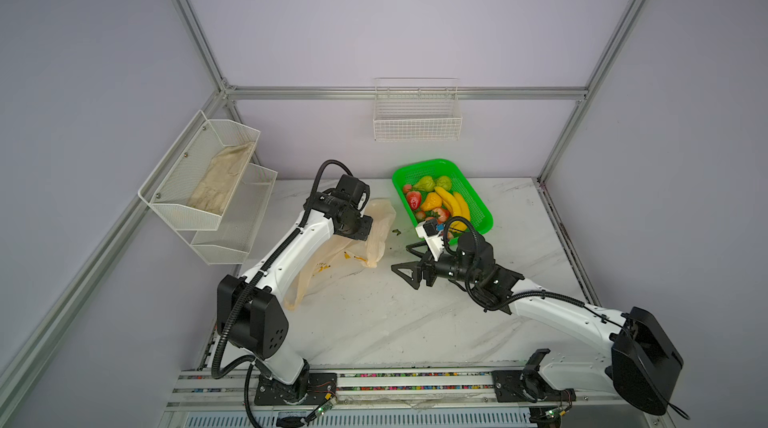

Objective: Place the fake fruits into the plastic bag and tie a complex knot

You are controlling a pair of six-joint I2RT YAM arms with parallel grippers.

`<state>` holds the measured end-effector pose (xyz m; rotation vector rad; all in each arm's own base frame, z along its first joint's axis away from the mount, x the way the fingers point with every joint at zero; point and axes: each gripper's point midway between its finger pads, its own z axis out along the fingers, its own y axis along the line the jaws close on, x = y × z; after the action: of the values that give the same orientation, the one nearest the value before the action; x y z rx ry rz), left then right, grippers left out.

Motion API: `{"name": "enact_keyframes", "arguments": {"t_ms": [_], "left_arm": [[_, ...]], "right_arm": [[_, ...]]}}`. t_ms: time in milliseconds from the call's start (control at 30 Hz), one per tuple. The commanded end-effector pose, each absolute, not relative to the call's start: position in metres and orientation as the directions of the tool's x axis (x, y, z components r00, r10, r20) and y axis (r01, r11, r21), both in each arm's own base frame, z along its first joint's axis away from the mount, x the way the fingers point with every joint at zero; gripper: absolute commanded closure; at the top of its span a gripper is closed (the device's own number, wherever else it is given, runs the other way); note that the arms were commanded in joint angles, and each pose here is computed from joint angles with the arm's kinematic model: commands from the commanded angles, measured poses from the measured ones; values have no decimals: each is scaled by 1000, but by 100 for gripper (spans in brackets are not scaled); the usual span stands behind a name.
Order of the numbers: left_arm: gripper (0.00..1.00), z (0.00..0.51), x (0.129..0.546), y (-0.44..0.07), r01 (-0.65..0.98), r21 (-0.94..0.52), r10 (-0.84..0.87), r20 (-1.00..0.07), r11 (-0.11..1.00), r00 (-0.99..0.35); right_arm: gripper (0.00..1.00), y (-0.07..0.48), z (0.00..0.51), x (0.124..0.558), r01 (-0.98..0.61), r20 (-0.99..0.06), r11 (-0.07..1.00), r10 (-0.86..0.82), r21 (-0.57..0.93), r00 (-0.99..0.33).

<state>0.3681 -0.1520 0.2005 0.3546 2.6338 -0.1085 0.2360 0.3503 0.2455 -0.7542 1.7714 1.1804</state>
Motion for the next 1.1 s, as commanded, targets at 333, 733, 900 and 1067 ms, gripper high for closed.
{"name": "enact_keyframes", "arguments": {"t_ms": [333, 733, 900, 1067], "left_arm": [[100, 232, 361, -169, 147, -62, 92, -528, 987, -844], [82, 227, 336, -158, 364, 73, 319, -657, 929, -683], [68, 219, 332, -162, 333, 71, 284, -701, 940, -654], [60, 202, 321, -156, 303, 100, 288, -677, 948, -677]], "right_arm": [[22, 385, 249, 249, -708, -895, 554, 195, 438, -401], [100, 358, 304, 272, -688, -919, 612, 210, 390, -333], [100, 364, 320, 269, -659, -848, 534, 307, 529, -432], [100, 363, 329, 272, -629, -820, 526, 345, 572, -457]]}}
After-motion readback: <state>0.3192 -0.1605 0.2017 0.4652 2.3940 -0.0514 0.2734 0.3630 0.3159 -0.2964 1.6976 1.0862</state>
